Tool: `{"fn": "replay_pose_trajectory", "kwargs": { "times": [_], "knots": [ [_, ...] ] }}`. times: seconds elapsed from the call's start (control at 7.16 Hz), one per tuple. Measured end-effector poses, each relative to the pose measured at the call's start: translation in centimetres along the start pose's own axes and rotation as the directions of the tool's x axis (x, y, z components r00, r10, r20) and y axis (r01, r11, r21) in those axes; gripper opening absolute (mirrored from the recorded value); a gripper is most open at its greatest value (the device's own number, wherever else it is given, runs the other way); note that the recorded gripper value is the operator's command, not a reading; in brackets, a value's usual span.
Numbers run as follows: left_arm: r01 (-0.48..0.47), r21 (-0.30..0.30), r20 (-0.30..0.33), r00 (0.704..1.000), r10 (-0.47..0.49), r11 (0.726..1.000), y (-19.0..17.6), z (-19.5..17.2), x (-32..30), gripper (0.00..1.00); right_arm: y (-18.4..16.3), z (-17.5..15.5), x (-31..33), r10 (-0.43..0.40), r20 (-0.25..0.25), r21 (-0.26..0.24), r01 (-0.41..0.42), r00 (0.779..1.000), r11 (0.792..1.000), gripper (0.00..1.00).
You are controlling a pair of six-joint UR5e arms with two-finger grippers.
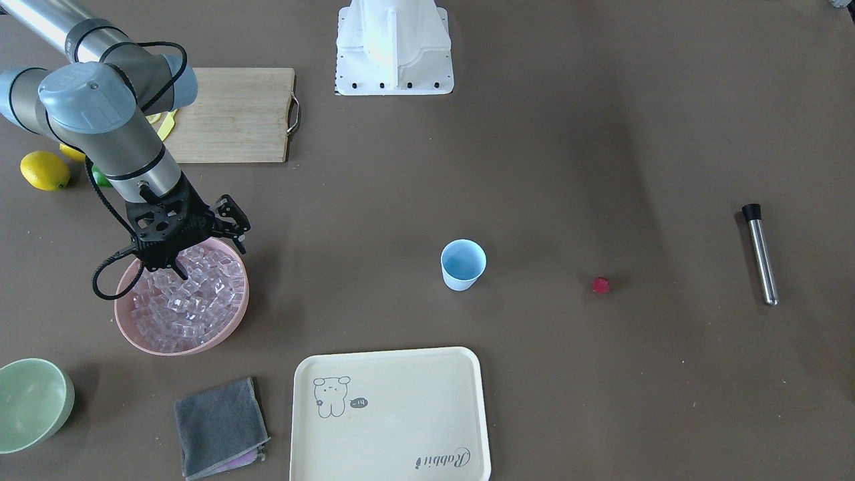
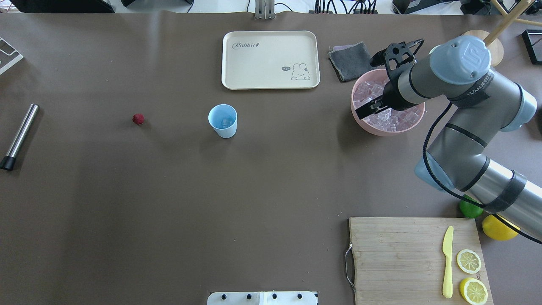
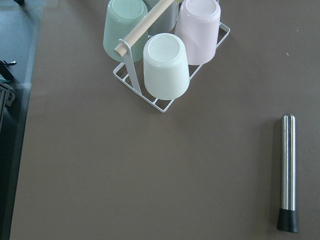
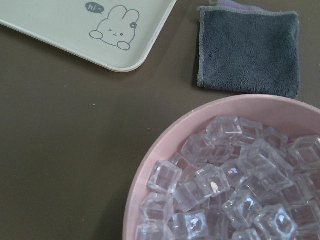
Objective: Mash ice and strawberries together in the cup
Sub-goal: 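Move the right gripper back over the pink bowl of ice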
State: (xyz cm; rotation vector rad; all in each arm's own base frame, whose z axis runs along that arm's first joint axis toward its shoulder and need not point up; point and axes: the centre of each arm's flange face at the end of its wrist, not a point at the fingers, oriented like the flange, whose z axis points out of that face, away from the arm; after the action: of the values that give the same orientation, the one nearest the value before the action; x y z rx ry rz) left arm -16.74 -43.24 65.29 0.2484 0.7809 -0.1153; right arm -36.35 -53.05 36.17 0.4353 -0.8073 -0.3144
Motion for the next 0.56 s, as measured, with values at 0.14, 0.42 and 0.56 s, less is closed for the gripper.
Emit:
{"fn": "replay_pose_trajectory", "kwargs": {
  "times": [0.14,0.42,0.56],
  "knots": [
    [0.0,0.001,0.0,1.0,0.0,1.0,0.0,-0.1,0.1,0.99,0.0,0.5,1.3,-0.015,-0.014,-0.013,0.015,1.0,1.0,0.81],
    [-0.003,0.005,0.0,1.0,0.003,1.0,-0.2,-0.2,0.3,0.99,-0.5,0.9,3.4,-0.017,-0.011,-0.038,0.017,1.0,0.999,0.57],
    [-0.005,0.007,-0.002,1.0,0.005,1.0,-0.2,-0.4,0.5,0.99,-0.6,1.0,3.7,-0.016,-0.006,-0.044,0.015,1.0,0.999,0.57]
  ]
}}
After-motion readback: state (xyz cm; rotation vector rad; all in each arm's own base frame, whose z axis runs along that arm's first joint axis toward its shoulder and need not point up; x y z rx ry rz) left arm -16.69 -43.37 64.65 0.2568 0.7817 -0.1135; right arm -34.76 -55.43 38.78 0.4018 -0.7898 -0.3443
